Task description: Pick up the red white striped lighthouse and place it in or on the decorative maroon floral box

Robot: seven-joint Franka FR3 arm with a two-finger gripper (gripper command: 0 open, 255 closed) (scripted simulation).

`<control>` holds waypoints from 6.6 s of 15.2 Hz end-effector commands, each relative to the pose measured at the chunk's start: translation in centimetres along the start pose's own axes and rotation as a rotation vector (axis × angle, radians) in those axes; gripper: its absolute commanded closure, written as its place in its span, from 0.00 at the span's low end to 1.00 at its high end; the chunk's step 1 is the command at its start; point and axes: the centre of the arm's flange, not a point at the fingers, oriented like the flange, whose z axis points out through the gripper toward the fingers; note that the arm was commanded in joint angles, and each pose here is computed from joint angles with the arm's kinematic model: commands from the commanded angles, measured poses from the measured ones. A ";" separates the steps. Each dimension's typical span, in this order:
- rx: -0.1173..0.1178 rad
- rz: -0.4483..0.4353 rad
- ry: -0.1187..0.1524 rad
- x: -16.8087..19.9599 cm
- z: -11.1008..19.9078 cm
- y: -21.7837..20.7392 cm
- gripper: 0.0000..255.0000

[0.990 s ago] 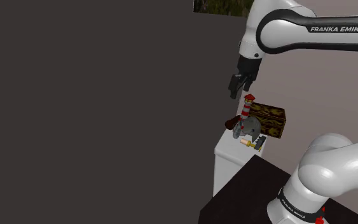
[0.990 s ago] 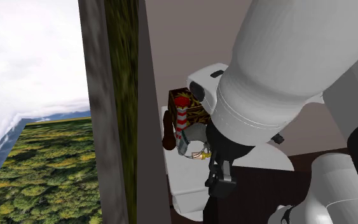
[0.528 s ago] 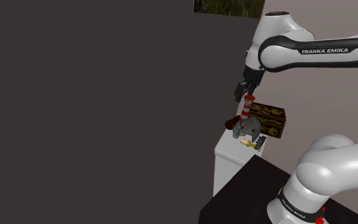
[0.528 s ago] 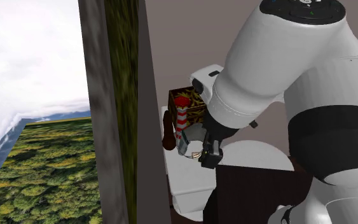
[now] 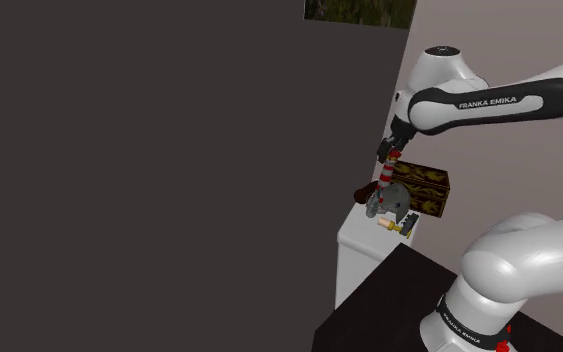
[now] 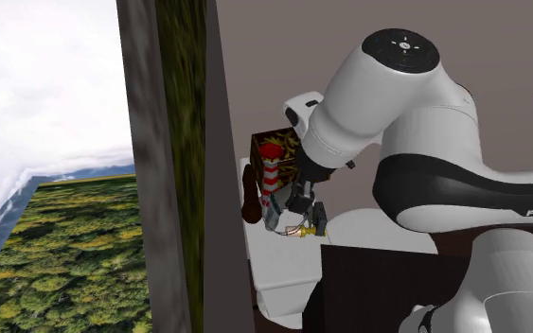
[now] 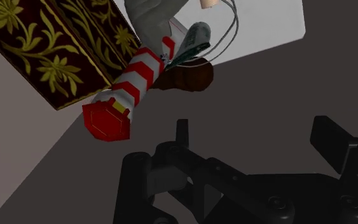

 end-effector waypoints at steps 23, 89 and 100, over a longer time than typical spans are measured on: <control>-0.121 0.030 0.137 0.9 13.8 12.5 0.00; -0.121 0.030 0.137 5.6 -10.9 30.1 1.00; -0.121 0.030 0.137 4.2 -11.6 38.2 1.00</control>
